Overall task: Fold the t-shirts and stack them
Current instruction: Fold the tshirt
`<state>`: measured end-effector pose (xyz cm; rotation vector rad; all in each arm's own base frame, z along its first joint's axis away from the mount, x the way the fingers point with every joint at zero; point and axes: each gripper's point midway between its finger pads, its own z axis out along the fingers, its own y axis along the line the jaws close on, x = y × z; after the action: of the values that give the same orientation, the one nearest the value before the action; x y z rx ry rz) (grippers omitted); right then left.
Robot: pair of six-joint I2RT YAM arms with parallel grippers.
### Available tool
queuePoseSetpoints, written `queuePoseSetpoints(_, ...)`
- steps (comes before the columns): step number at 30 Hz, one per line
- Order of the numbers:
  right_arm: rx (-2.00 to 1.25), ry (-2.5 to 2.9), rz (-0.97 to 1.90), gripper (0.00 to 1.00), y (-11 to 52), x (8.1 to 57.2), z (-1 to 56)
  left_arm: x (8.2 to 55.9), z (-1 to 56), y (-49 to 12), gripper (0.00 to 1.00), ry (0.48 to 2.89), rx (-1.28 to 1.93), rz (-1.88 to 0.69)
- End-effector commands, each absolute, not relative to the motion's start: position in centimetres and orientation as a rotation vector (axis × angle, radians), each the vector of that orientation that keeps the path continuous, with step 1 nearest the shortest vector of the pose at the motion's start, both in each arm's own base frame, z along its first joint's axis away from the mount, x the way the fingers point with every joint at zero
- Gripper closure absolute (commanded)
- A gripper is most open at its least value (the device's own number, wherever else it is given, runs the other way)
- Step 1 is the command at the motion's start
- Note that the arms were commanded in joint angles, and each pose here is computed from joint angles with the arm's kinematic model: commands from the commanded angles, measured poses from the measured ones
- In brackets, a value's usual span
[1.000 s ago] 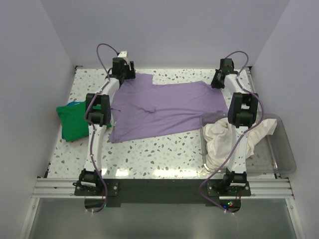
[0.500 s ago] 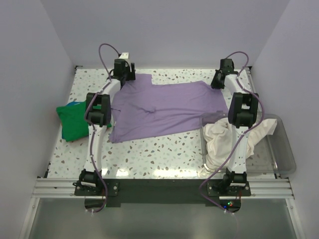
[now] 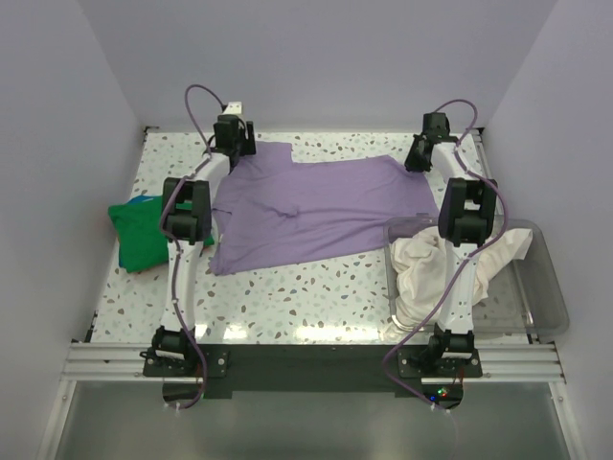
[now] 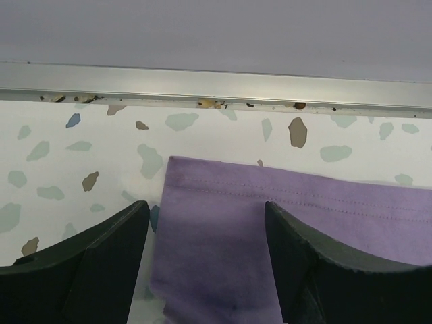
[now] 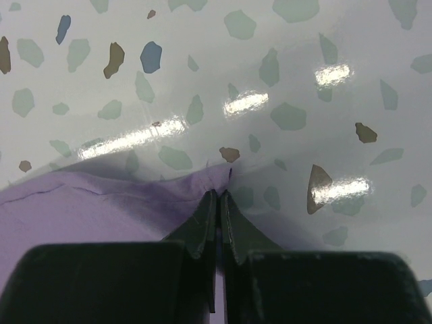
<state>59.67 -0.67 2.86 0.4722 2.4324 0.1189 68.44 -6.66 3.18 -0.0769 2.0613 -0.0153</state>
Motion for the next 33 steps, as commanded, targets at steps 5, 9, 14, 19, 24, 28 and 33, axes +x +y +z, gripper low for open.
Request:
queuePoseSetpoints(5,0.462,2.425,0.136,1.0,-0.4,59.9,4.7,69.7,6.0,-5.0,0.29,1.999,-0.157,-0.036)
queuePoseSetpoints(9,0.469,2.422,0.139,1.0,-0.3,60.0,4.7,69.1,4.4,-5.3,0.35,2.067,-0.15,-0.049)
queuePoseSetpoints(14,0.478,2.424,0.139,1.0,-0.3,59.8,4.8,68.5,2.5,-5.9,0.44,2.129,-0.128,-0.082)
queuePoseSetpoints(19,0.479,2.433,0.136,1.0,-0.4,59.5,4.6,68.4,2.2,-6.7,0.62,2.139,-0.089,-0.12)
queuePoseSetpoints(24,0.486,2.43,0.142,1.0,-0.3,59.4,4.7,68.6,2.9,-7.1,0.81,2.122,-0.071,-0.142)
queuePoseSetpoints(28,0.494,2.427,0.143,1.0,-0.3,59.4,5.0,69.1,4.5,-7.6,0.98,2.078,-0.06,-0.177)
queuePoseSetpoints(33,0.515,2.397,0.118,1.0,-0.8,59.7,6.2,70.1,8.8,-8.1,1.0,1.957,-0.073,-0.22)
